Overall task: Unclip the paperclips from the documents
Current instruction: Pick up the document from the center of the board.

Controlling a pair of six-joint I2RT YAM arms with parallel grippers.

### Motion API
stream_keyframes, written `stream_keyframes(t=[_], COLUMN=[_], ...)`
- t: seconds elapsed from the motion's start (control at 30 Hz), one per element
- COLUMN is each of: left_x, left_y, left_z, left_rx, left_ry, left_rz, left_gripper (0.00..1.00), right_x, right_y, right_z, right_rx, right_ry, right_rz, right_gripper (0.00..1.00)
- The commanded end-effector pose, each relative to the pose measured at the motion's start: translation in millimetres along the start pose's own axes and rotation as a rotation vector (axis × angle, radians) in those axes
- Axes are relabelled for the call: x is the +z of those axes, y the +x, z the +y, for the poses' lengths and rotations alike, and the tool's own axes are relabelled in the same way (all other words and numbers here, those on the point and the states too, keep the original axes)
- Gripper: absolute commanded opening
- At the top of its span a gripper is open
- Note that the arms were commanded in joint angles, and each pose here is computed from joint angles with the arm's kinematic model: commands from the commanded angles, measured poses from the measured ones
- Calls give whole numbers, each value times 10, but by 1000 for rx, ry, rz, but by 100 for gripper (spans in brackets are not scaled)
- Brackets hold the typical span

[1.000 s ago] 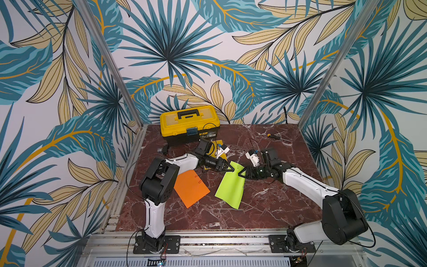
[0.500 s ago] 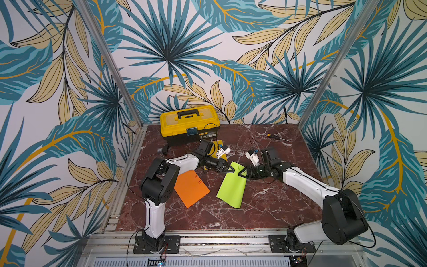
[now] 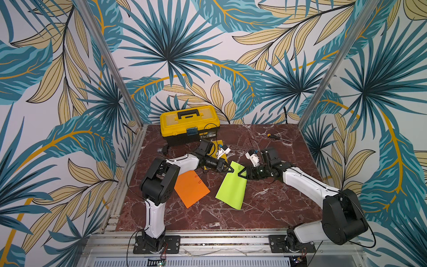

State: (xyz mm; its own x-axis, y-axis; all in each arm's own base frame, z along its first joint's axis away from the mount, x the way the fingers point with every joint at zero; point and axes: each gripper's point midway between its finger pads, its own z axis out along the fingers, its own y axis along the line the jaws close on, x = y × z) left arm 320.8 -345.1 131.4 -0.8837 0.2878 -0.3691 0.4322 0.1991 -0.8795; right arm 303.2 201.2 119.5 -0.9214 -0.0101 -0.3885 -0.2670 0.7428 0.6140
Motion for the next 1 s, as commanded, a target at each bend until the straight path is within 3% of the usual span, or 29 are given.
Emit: stream_keyframes(t=[0.0,0.6,0.97], left_x=[-99,-292,-460], left_y=[-32,5,-45], left_z=[-122,-378,-699], left_rx=[55,123,219], left_ry=[12,102,157], left_rz=[-21,-21,-37], left_gripper=[0,0,0], right_x=[-46,-312,-502], right_y=[65,84,-17], right_z=[-68,-159,-161], right_rx=[6,30,43], right_ry=[32,53,-46], right_rz=[10,-41,-141], right_gripper=[44,70,82])
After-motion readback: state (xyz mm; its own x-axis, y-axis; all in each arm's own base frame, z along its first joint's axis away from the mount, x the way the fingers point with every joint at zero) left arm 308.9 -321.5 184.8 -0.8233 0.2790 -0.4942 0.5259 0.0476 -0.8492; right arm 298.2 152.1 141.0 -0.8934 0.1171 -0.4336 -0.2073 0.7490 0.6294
